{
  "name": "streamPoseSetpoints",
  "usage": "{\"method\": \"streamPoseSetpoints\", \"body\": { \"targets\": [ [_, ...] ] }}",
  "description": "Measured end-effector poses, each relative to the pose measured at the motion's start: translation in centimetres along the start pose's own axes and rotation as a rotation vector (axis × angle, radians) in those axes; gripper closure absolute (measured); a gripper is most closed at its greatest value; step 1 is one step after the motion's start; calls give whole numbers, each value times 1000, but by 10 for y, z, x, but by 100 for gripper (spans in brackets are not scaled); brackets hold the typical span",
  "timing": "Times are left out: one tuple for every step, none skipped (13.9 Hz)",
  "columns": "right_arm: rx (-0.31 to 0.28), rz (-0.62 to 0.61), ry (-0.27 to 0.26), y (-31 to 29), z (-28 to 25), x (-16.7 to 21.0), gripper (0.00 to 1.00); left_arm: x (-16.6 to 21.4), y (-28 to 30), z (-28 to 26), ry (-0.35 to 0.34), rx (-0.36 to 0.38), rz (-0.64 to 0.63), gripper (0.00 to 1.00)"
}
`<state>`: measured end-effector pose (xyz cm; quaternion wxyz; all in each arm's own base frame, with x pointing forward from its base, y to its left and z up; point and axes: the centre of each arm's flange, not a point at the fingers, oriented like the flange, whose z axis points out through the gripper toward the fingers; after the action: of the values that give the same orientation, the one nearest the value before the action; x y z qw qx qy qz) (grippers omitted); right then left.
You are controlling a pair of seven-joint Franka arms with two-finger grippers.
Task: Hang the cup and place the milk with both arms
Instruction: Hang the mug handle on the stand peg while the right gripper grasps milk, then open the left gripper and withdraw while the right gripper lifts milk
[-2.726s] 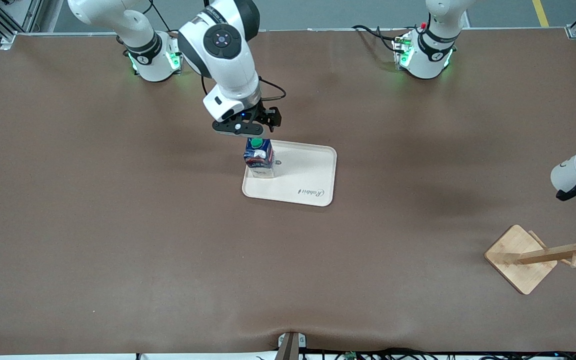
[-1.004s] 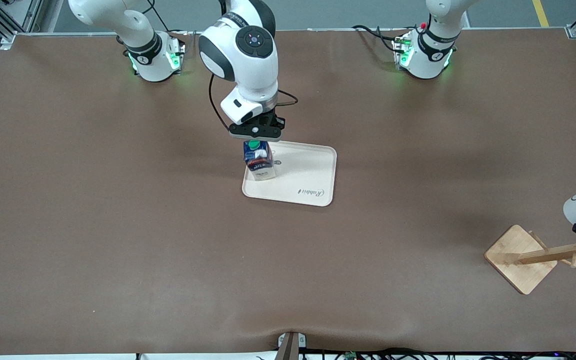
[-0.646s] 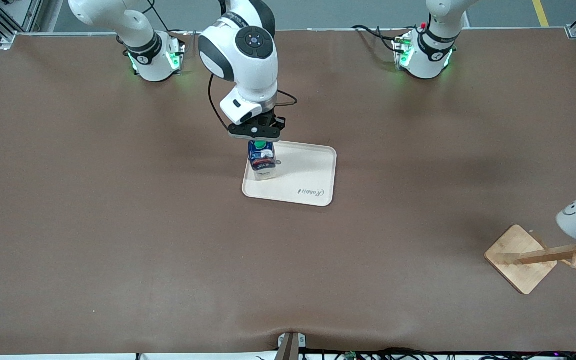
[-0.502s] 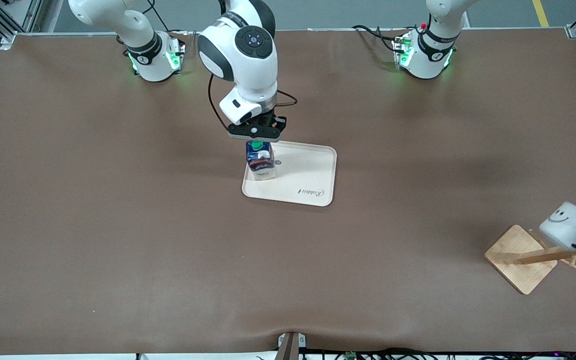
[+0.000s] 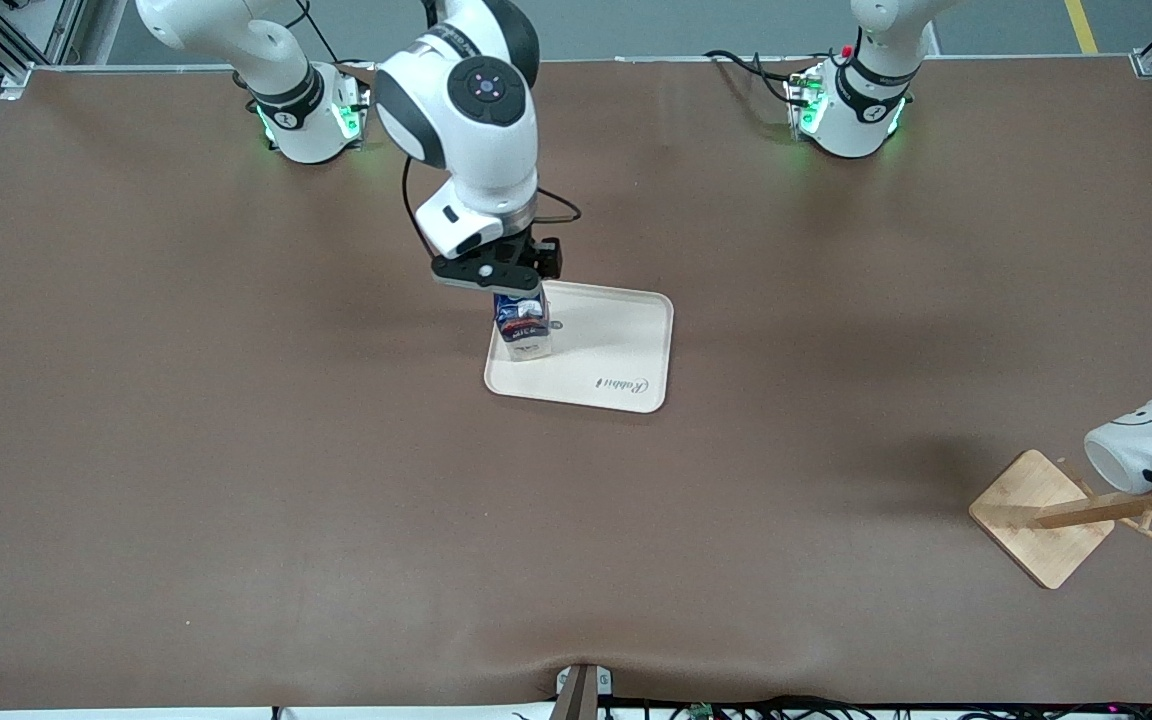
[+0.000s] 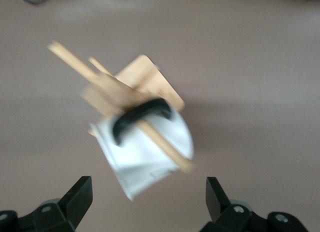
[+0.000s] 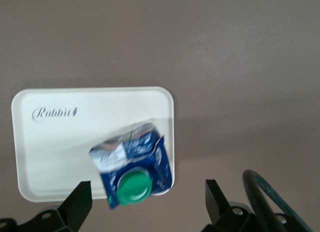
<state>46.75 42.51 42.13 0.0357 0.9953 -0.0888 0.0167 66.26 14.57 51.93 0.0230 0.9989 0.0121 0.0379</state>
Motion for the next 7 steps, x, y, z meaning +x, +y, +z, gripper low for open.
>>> {"method": "streamPoseSetpoints", "body": {
  "targets": [
    [15, 24, -1, 6, 1, 10, 0, -5, 22, -8, -33, -4, -26, 0],
    [61, 50, -8, 7, 2, 18, 0, -10, 42, -17, -60, -6, -47, 0],
    [115, 65, -32, 2, 7, 21, 0, -15, 59, -26, -80, -8, -61, 0],
    [152, 54, -66, -2, 14, 22, 0, -20, 73, -33, -98, -8, -71, 0],
    [172, 37, -93, -3, 22, 23, 0, -25, 85, -39, -116, -7, -82, 0],
    [179, 26, -111, -1, 28, 27, 0, -29, 95, -43, -129, -7, -96, 0],
    [181, 19, -119, 2, 32, 31, 0, -32, 105, -45, -141, -6, -111, 0]
  ]
}}
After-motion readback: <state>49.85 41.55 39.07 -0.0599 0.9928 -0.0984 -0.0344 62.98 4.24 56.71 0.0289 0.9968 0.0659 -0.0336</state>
